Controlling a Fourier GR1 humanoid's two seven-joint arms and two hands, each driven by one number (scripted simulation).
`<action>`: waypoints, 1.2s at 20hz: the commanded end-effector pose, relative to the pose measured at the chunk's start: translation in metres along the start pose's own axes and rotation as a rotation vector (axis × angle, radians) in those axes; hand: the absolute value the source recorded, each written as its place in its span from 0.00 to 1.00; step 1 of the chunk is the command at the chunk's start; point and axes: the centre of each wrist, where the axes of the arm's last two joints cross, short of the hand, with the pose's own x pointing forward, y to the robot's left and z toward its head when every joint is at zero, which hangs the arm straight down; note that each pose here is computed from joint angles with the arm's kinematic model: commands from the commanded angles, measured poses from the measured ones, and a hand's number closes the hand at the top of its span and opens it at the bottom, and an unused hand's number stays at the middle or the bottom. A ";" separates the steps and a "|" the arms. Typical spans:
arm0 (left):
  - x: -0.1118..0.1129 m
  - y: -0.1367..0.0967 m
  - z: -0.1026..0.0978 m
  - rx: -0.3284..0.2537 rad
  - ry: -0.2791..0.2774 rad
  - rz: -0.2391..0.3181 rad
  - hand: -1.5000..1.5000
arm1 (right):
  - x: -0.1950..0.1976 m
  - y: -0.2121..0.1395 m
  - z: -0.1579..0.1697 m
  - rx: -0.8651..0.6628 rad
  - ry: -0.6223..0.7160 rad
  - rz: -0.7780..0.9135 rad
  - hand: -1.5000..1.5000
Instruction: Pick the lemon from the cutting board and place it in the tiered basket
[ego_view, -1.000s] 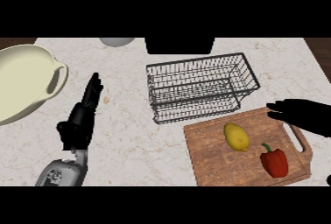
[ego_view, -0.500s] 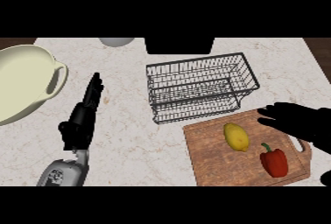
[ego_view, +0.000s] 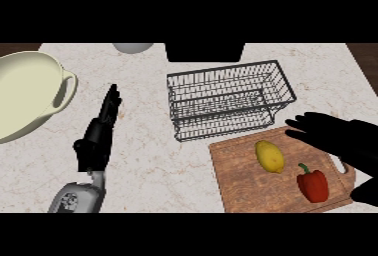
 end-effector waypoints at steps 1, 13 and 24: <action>-0.002 0.000 0.010 -0.003 -0.001 0.004 0.50 | -0.023 -0.005 -0.002 0.015 0.035 -0.010 0.00; -0.010 0.002 0.016 0.012 -0.007 -0.004 0.50 | -0.037 0.022 -0.016 0.063 -0.008 -0.077 0.00; -0.005 0.009 0.001 0.003 0.003 0.008 0.50 | -0.031 0.034 -0.039 0.102 -0.042 -0.086 0.00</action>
